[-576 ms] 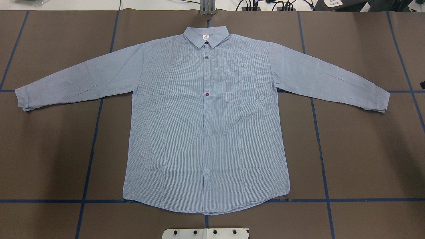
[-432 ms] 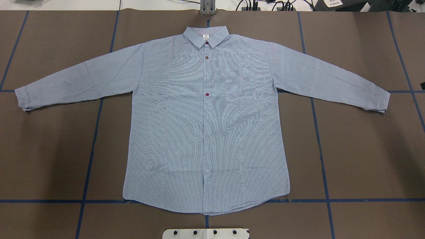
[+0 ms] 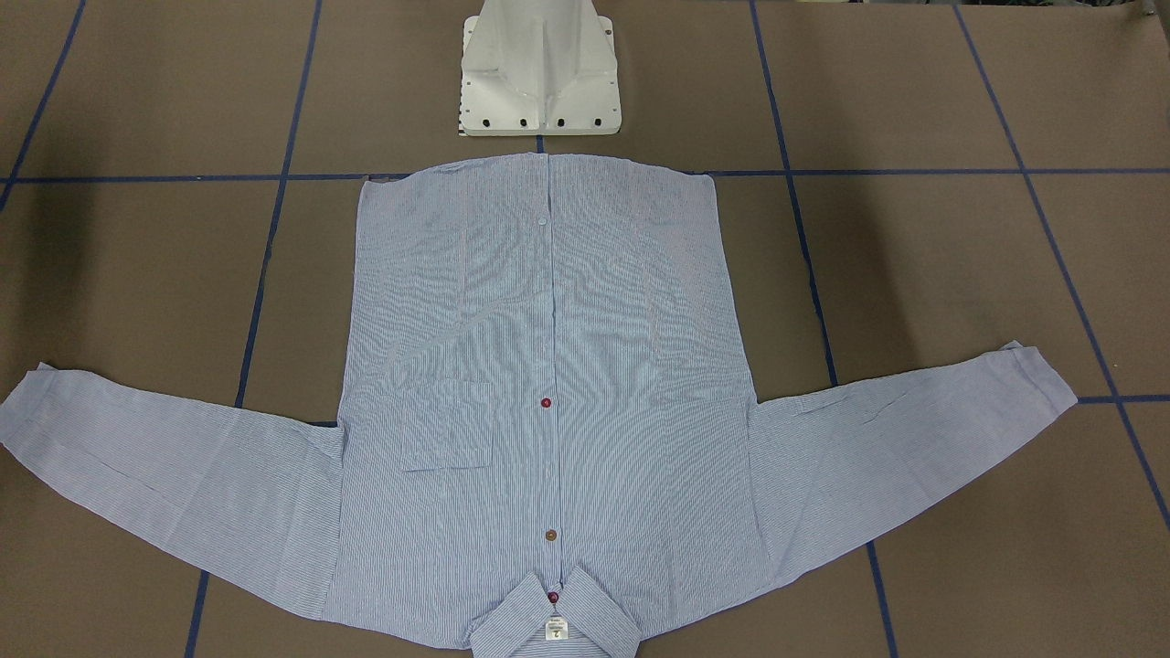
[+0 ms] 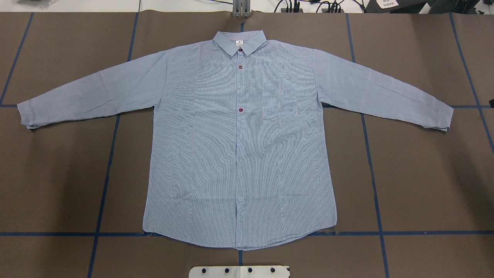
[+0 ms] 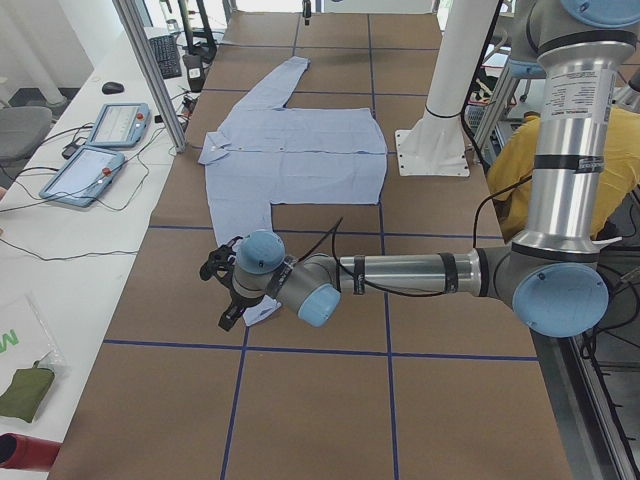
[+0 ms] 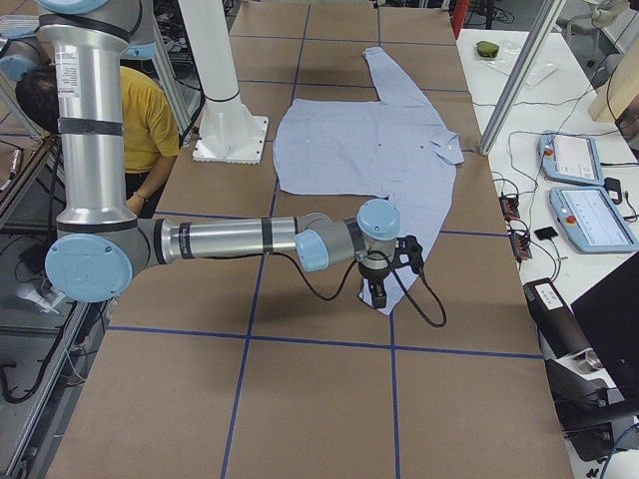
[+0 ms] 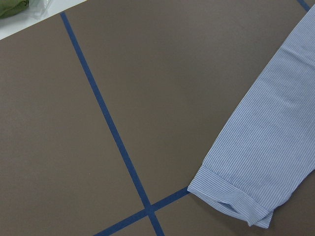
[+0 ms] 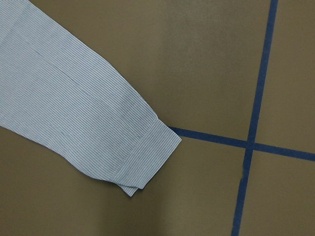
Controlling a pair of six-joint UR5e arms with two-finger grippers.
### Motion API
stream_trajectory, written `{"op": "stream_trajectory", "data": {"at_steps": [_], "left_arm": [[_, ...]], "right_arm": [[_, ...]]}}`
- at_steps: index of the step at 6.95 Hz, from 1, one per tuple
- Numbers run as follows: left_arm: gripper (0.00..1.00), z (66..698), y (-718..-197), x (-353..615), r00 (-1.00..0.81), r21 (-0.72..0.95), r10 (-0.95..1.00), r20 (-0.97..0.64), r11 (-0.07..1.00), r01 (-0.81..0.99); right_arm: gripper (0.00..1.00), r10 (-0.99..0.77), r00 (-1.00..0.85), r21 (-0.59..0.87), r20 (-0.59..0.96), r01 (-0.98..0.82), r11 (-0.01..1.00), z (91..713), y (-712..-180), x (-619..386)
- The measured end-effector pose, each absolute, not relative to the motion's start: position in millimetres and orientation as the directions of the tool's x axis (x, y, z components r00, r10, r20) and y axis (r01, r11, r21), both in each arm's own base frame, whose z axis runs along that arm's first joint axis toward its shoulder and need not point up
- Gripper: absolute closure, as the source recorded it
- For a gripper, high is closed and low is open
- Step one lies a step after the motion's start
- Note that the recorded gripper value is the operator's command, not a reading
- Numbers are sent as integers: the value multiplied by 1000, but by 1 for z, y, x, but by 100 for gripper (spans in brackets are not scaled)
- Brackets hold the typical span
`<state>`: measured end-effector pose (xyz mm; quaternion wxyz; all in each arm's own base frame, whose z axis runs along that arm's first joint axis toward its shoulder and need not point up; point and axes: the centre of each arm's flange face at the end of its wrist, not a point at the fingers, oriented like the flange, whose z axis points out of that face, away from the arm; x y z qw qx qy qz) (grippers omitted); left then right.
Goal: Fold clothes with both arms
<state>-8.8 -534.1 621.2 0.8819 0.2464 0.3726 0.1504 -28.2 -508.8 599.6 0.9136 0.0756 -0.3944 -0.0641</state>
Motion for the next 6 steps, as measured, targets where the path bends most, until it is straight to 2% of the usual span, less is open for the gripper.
{"op": "stream_trajectory", "data": {"at_steps": [6], "left_arm": [[0, 624, -527, -9, 676, 549, 451, -583, 832, -81]], "right_arm": [[0, -122, 680, 150, 723, 18, 989, 597, -507, -30]]}}
